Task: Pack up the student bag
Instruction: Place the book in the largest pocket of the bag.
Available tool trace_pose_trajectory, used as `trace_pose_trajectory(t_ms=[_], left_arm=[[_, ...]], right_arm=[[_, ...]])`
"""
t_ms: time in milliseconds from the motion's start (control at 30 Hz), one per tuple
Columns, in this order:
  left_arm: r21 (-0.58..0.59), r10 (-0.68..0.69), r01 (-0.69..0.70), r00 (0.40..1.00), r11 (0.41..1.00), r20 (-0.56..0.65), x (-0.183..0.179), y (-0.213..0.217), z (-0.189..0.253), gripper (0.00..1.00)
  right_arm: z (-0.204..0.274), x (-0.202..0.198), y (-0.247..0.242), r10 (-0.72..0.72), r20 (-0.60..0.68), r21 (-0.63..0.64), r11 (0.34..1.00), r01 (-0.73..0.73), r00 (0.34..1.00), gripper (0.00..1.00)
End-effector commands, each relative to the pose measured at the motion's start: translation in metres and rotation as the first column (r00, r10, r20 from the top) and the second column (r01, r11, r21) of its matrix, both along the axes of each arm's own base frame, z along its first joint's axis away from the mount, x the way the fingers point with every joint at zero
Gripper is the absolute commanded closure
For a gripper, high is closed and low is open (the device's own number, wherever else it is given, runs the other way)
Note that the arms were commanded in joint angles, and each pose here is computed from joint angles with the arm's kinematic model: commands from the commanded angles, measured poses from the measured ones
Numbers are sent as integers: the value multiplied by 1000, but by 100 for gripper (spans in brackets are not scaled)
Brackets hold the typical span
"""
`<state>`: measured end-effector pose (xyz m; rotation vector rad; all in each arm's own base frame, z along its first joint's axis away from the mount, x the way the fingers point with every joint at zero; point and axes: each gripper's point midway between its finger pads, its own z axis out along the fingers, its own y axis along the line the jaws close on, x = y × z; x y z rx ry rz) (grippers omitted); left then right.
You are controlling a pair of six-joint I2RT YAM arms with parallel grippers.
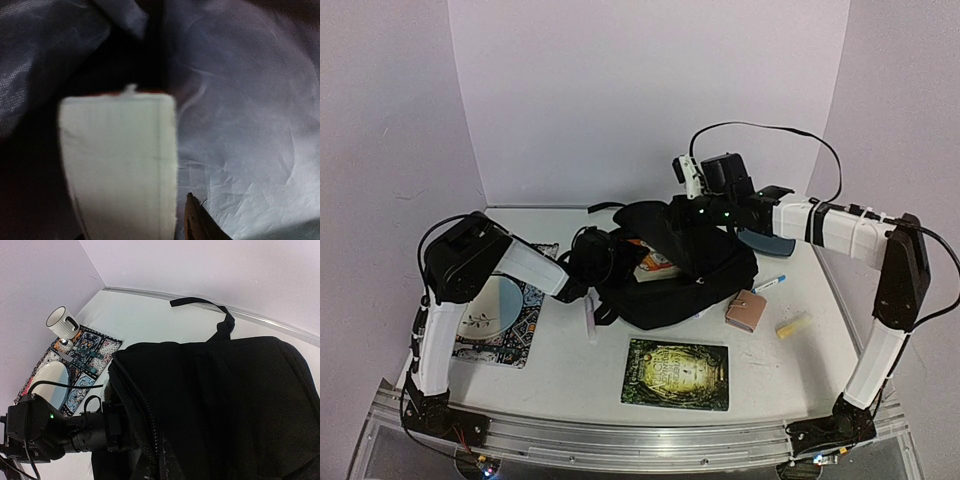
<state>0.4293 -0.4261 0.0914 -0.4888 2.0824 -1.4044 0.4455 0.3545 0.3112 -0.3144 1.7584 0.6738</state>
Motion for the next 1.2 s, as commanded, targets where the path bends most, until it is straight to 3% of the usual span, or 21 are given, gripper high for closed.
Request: trace_pose_trajectory(t_ms=[0,200,267,467,833,1167], left_arm=[[27,-12,9,990,1000,139,2,-11,31,46],[197,23,-56,986,979,167,6,5,31,33],[240,22,-64,984,969,176,5,8,32,23],[338,9,-68,984,939,175,-1,17,30,8],[512,2,-100,982,853,188,-7,35,41,5],[564,-64,-100,962,820,264,-11,40,84,1]], right_arm=[[11,5,3,-20,35,29,999,19,999,100],[11,8,-5,-59,44,4,998,59,997,100],[10,9,-7,-64,44,-7,998,64,997,100],[1,23,-28,-143,15,-21,990,143,990,100],[-58,64,-82,-224,-164,8,974,228,961,97],[-127,95,-119,-292,-293,-22,954,299,910,95]])
